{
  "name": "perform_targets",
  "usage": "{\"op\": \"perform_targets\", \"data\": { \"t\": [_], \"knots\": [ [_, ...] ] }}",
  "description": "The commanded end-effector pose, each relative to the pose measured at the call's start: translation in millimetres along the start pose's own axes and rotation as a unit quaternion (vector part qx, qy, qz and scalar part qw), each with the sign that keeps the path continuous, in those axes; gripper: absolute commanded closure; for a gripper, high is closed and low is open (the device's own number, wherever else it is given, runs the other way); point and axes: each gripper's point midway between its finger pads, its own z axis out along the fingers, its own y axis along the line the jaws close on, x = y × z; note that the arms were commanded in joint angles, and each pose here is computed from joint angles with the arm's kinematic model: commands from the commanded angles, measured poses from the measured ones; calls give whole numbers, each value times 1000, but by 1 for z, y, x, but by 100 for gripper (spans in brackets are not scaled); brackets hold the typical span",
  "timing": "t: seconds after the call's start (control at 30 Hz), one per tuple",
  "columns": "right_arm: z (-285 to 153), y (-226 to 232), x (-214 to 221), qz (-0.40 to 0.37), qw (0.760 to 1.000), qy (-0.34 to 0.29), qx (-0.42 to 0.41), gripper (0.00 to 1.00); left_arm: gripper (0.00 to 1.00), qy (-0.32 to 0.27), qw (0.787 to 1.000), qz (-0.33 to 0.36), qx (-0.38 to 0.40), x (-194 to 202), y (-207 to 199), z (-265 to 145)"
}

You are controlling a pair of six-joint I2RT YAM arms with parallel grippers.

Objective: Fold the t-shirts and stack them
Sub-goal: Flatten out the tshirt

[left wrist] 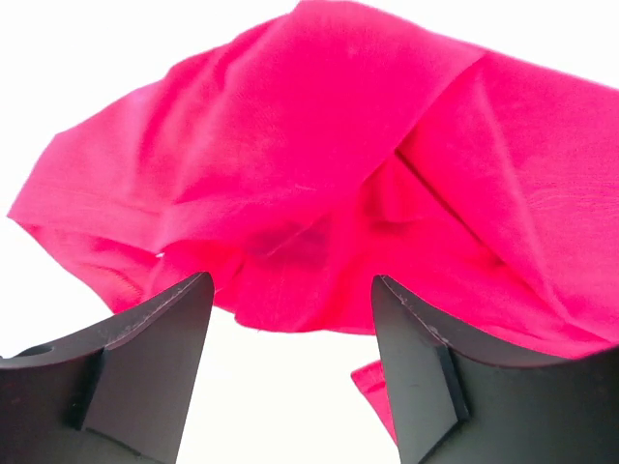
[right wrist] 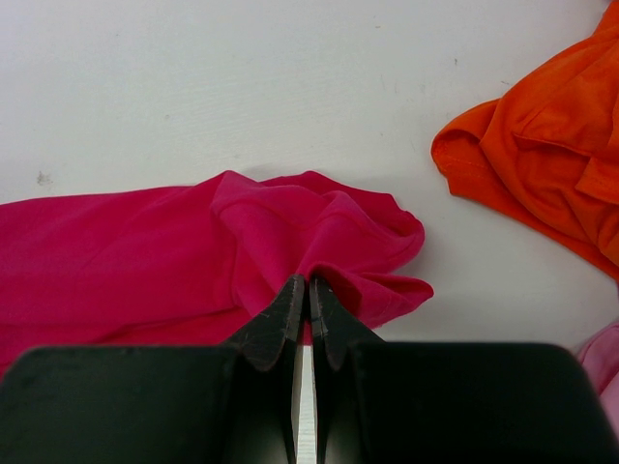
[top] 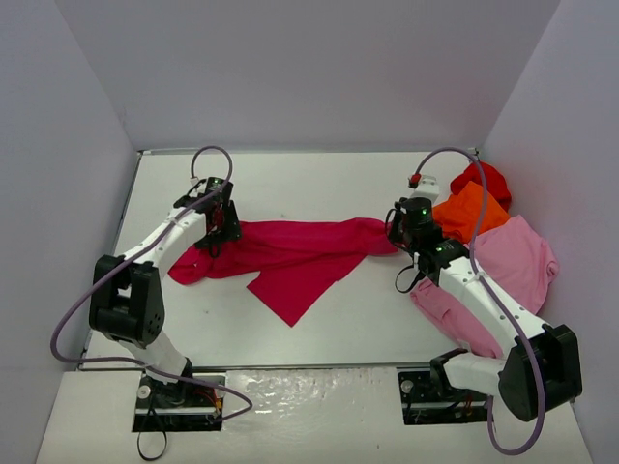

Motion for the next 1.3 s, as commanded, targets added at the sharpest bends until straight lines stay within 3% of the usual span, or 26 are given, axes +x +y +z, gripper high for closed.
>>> {"op": "perform_targets", "data": {
  "t": [0.0,0.5,1.27],
  "knots": [
    [0,6,-18,0,999,-32,-2,100,36,-42,999,-3,-7,-25,10,-34],
    [0,7,-14,-4,1000,-28,-5,100,36,18,999,-32,4,15,14,11],
    [5,5,-8,-7,1000,-20,3,100,38,49,997,-43,48,24,-2,40]
  ]
}}
